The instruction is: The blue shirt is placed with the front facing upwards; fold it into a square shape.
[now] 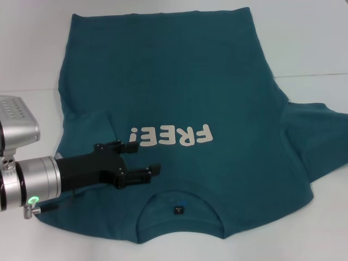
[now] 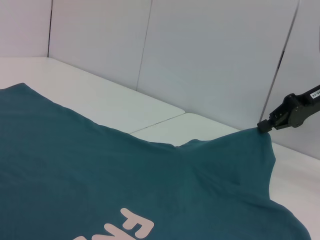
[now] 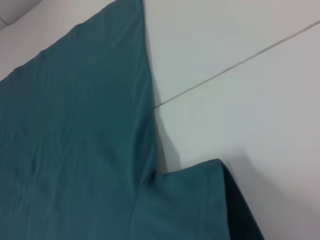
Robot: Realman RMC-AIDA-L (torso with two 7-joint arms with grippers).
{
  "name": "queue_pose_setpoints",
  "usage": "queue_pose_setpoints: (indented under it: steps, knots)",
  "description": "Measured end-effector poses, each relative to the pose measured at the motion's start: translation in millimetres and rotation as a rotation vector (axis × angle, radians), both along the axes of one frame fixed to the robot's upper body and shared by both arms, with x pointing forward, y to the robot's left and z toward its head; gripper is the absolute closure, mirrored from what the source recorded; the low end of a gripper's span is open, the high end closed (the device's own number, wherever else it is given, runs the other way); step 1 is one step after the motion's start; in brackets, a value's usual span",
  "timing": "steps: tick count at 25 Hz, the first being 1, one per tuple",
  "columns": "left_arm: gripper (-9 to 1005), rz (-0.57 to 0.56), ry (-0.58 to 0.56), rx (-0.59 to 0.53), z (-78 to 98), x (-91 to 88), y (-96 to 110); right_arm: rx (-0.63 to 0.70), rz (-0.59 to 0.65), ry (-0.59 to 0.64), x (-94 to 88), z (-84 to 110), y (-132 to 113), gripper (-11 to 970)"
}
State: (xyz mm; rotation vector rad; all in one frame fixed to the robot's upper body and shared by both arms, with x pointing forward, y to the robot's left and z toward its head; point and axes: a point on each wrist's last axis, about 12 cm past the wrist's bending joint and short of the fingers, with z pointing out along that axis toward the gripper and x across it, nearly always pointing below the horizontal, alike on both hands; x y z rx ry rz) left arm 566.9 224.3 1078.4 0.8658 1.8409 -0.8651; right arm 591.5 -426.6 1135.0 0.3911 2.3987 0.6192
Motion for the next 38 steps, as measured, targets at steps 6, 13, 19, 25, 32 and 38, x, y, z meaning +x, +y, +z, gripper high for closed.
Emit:
queue_pose_setpoints:
  steps: [6,13,19,25,32,38]
  knots:
    - [120,0.0,-0.001,0.0,0.3,0.2,0,-0.017,0.013,-0.012,1.5,8.9,-2,961]
    - [119,-0.003,-0.004,0.0,1.2,0.6,0,-0.052,0.034,-0.004,6.0,21.8,-1,961]
    - [120,-0.005,-0.006,0.0,2.0,1.1,-1,-0.063,0.035,-0.02,8.0,29.5,-2,961]
    - [119,-0.006,-0.015,0.003,3.8,1.6,0,-0.065,0.045,-0.026,7.7,37.2,-2,960]
    - [120,-0.011,-0.016,0.001,4.3,1.1,0,-0.066,0.076,-0.031,9.3,47.1,3,961]
    - [119,-0.016,-0.019,-0.001,5.4,1.0,-1,-0.068,0.124,-0.013,14.3,51.0,15,960]
